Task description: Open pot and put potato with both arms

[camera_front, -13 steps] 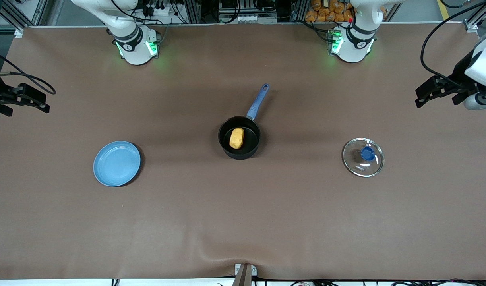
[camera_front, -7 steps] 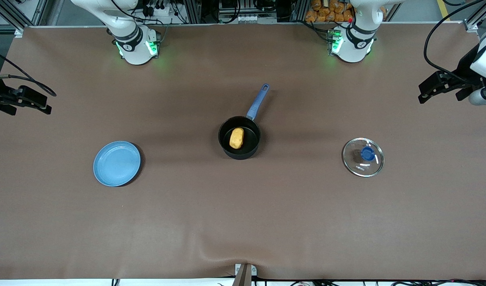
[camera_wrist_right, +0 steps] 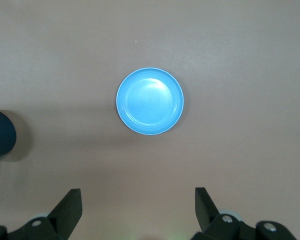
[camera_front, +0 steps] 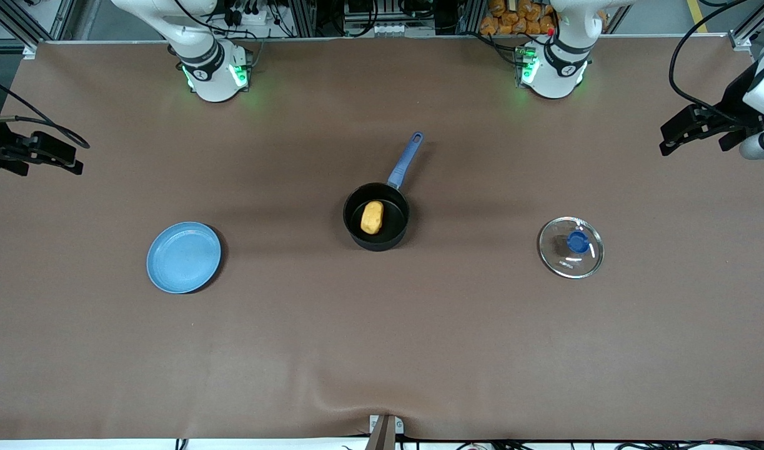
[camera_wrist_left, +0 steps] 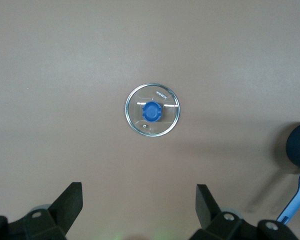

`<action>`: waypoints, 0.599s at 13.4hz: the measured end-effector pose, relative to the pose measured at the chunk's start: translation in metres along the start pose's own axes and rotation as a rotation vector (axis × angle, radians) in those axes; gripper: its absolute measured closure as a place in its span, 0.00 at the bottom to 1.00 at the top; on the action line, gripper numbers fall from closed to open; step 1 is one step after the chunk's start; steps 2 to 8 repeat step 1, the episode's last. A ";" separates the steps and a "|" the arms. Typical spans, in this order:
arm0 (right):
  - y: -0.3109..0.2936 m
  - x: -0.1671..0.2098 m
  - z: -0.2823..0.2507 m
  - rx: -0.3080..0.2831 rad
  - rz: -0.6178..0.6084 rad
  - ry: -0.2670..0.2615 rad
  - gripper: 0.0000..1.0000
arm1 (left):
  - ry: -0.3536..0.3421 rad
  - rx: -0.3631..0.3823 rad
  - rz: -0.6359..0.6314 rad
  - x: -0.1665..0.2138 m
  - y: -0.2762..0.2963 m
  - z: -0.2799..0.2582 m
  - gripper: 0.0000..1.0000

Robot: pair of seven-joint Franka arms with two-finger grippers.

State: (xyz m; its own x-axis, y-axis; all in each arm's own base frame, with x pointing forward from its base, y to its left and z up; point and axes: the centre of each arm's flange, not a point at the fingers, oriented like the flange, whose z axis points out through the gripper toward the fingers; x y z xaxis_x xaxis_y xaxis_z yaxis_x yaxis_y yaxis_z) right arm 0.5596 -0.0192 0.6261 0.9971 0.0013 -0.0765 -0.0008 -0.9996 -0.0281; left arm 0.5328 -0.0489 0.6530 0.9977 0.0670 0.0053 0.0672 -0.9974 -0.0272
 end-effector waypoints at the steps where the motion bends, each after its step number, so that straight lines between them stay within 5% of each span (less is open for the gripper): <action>1: -0.001 0.000 0.000 0.001 -0.002 -0.001 0.00 | -0.003 0.000 0.000 0.001 0.000 0.001 0.00; 8: -0.001 0.000 0.000 0.001 -0.002 -0.001 0.00 | -0.003 0.000 0.000 0.001 0.000 0.001 0.00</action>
